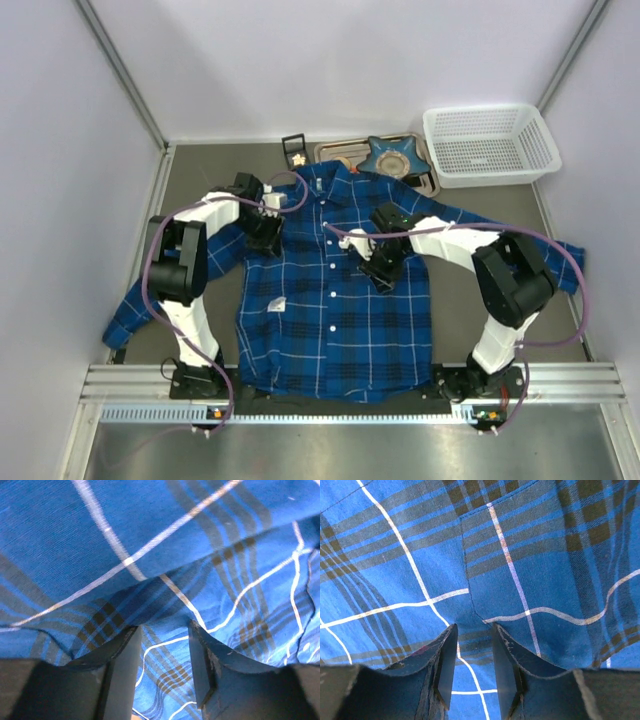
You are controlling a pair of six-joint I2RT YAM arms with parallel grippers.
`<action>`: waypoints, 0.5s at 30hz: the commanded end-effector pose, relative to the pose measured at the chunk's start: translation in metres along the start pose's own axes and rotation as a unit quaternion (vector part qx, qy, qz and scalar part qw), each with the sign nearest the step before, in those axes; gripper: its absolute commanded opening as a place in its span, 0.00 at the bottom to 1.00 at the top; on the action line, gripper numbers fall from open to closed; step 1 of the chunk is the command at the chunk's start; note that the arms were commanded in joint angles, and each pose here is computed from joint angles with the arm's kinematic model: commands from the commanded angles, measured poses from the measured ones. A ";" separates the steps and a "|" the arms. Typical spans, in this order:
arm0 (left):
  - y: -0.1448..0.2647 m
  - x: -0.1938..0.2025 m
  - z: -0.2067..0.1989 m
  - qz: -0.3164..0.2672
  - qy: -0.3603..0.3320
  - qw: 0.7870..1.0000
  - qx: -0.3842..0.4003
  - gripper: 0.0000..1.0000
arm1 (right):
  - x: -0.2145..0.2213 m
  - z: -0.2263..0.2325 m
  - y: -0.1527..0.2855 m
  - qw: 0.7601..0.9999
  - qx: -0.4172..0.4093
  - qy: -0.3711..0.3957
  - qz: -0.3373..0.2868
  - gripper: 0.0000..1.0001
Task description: Pin the brooch onto the clothing
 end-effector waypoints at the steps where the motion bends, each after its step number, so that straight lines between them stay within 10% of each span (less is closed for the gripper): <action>1: 0.013 -0.021 -0.013 -0.071 -0.084 0.991 0.070 0.50 | 0.005 -0.038 -0.010 0.998 0.062 0.019 0.026 0.35; 10: 0.034 0.085 -0.026 0.031 -0.177 0.978 0.101 0.49 | 0.016 -0.062 -0.015 0.994 0.091 -0.012 0.053 0.33; 15: 0.013 0.082 -0.008 0.064 -0.144 0.986 0.057 0.40 | 0.017 -0.084 -0.012 0.991 0.119 -0.018 0.062 0.33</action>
Point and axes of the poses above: each gripper's point midway between its finger pads, its own y axis back along the fingers, its own z axis along the line the jaws close on, x = y × z, the point moved 3 cm from there along y, back along the fingers, and after that the axes turned 3 degrees about y, right-handed, at the moved point
